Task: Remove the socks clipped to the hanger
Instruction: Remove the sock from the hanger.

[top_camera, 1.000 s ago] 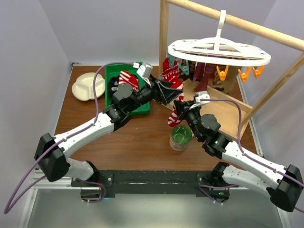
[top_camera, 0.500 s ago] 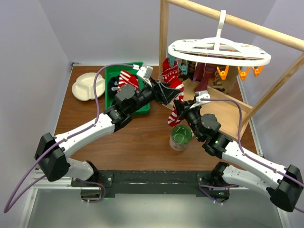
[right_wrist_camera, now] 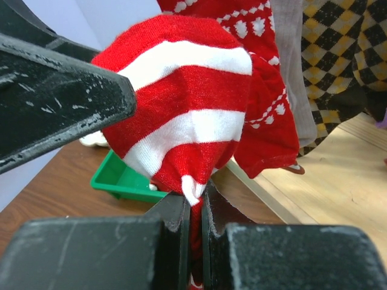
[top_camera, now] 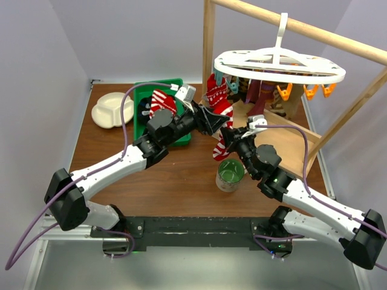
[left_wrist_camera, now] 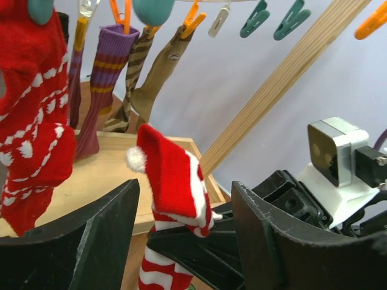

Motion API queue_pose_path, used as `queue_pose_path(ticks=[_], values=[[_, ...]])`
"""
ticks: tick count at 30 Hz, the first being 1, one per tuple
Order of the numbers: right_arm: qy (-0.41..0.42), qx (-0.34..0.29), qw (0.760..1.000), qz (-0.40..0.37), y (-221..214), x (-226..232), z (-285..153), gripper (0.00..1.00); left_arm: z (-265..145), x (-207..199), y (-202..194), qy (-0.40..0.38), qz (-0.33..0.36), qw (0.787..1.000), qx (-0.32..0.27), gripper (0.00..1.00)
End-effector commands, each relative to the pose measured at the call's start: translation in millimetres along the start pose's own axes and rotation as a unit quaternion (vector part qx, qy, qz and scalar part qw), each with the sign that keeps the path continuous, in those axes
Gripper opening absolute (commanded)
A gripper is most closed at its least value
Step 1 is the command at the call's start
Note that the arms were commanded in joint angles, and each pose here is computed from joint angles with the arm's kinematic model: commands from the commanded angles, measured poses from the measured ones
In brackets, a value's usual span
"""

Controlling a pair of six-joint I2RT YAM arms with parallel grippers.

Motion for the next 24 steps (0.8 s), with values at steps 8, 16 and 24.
queue_pose_path(ticks=[8, 16, 24], values=[[0.018, -0.038, 0.999, 0.034, 22.2, 8.0, 3.6, 0.03, 8.2, -1.3, -2.7, -0.022, -0.007, 1.0, -0.012, 0.0], [0.008, -0.029, 0.999, 0.04, 16.0, 2.8, -4.2, 0.65, -29.1, 7.4, 4.7, 0.073, -0.023, 0.994, -0.076, 0.0], [-0.033, -0.019, 0.999, 0.034, 11.4, -11.0, -18.7, 0.76, -72.4, 29.0, -5.5, 0.173, -0.013, 0.979, -0.105, 0.0]])
Point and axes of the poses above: each gripper's point midway between its finger pads, its own z axis out along the fingers, its own x axis along the line the jaws close on, y = z × x, the point moved 10 cm from there along -z, back along the fingers, and after that the axes turned 6 degrees about -z, right-handed, at the moved point
